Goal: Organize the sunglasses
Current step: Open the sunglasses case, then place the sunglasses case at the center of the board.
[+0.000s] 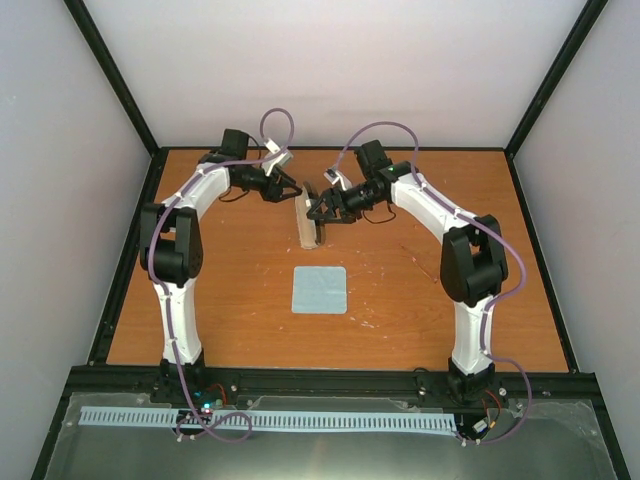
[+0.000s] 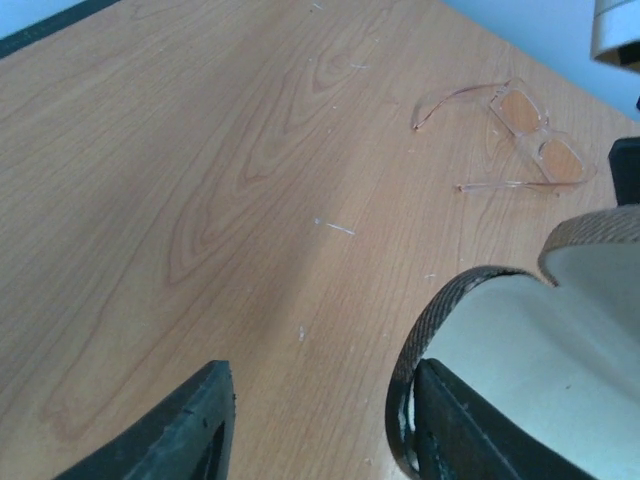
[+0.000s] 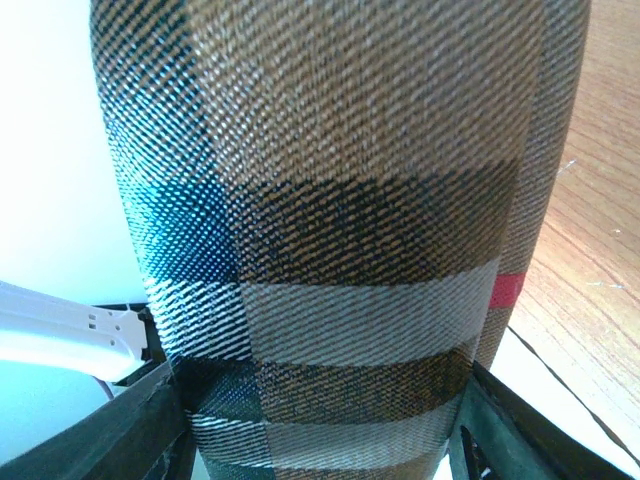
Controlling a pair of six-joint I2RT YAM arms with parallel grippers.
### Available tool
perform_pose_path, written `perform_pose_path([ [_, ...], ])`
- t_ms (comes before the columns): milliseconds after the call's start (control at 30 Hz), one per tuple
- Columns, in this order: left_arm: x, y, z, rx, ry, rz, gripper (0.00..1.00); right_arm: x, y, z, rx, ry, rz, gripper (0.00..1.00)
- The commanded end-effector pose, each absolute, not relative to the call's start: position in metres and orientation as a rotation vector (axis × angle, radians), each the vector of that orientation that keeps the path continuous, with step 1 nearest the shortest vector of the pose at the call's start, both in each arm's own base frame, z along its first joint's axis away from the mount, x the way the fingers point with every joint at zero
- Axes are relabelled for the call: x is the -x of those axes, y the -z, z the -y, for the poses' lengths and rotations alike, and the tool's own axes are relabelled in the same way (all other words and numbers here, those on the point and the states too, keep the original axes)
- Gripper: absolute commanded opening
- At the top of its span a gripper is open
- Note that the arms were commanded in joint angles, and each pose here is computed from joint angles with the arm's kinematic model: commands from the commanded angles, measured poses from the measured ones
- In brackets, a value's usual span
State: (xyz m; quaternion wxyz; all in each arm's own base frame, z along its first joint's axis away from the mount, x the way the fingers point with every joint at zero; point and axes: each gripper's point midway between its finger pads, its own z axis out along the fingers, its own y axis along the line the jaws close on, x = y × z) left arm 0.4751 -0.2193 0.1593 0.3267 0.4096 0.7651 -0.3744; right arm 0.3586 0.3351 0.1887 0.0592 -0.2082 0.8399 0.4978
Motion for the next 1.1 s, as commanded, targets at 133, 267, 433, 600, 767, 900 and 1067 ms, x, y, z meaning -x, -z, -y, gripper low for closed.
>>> perform_pose_path([
  [133,-0.472,-0.170,0.234,-1.145,1.003,-1.923,0.36,-0.344,-0.205,-0.349,0.737,-1.643,-2.478,0.03],
  [267,-0.469,-0.171,0.236,-1.157,1.029,-1.915,0.15,-0.345,-0.203,-0.350,0.743,-1.642,-2.479,0.03],
  [433,-0.462,-0.165,0.237,-1.153,1.070,-1.955,0.00,-0.348,-0.198,-0.350,0.739,-1.626,-2.493,0.04],
  [600,-0.470,-0.161,0.225,-0.981,1.010,-2.092,0.00,-0.368,-0.194,-0.330,0.632,-1.445,-2.537,0.49],
  [767,-0.481,-0.161,0.200,-0.661,0.938,-2.249,0.00,-0.406,-0.208,-0.261,0.347,-1.181,-2.506,0.83],
  [900,-0.488,-0.155,0.189,-0.479,0.882,-2.318,0.00,-0.409,-0.207,-0.230,0.262,-0.988,-2.513,0.85],
  [1067,-0.508,-0.131,0.174,-0.290,0.786,-2.410,0.00,-0.392,-0.176,-0.225,0.175,-0.890,-2.548,0.50],
])
